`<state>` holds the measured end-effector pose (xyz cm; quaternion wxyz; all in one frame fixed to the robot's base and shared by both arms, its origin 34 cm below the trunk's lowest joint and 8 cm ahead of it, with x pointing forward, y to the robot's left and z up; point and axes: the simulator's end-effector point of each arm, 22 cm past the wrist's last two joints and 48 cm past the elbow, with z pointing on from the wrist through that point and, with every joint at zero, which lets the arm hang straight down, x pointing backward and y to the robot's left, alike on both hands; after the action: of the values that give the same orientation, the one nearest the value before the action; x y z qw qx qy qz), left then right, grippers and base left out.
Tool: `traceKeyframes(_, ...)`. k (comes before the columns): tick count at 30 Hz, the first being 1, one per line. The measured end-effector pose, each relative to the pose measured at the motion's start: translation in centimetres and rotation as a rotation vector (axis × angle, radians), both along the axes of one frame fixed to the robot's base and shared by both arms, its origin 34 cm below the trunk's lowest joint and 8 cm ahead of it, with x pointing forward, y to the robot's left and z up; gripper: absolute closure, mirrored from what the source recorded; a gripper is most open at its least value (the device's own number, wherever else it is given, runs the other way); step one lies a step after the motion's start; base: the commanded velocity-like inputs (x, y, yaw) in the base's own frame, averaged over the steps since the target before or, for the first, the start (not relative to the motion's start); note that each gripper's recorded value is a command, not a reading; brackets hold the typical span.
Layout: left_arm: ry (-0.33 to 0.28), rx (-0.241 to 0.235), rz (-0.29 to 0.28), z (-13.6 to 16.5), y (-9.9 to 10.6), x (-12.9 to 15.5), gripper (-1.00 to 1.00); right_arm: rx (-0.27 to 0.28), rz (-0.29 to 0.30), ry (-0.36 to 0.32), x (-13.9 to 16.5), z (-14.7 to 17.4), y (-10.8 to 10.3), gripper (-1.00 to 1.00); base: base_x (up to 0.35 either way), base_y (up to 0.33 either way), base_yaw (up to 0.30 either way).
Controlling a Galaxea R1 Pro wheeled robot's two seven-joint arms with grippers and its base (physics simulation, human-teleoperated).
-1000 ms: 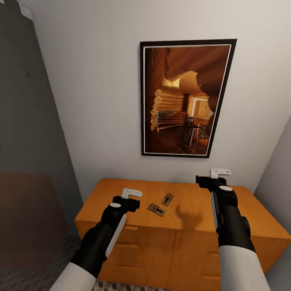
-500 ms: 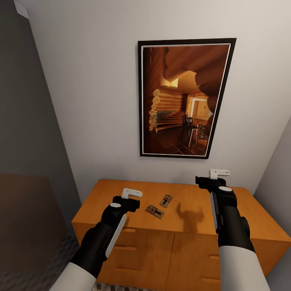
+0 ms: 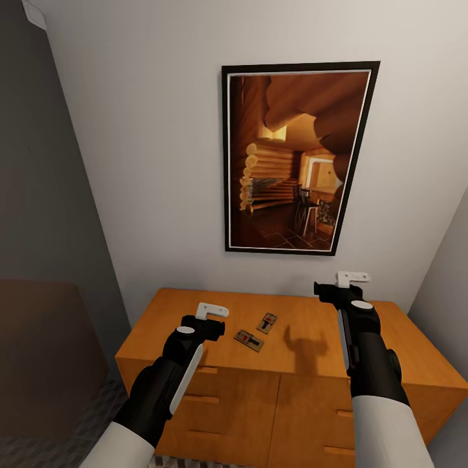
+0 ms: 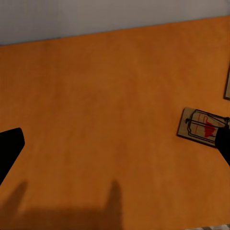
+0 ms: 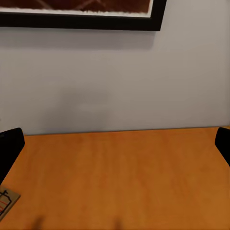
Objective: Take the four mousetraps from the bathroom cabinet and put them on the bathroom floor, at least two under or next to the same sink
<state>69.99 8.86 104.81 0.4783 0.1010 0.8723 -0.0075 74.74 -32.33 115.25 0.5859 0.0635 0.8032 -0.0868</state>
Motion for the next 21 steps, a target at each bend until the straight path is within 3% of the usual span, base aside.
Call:
traceKeyframes(10,0.001,0.003,0.0,-0.03,0.04,-0.02,-1.0,0.001,0.001,0.0,0.01,-0.04,0.05,-1.0,0.006,-0.001,0.0)
traceKeyframes(21,0.005,0.006,0.001,-0.2,0.09,-0.05,-1.0,-0.001,0.0,0.001,0.0,-0.04,0.02,-1.0,0.13,-0.089,0.0)
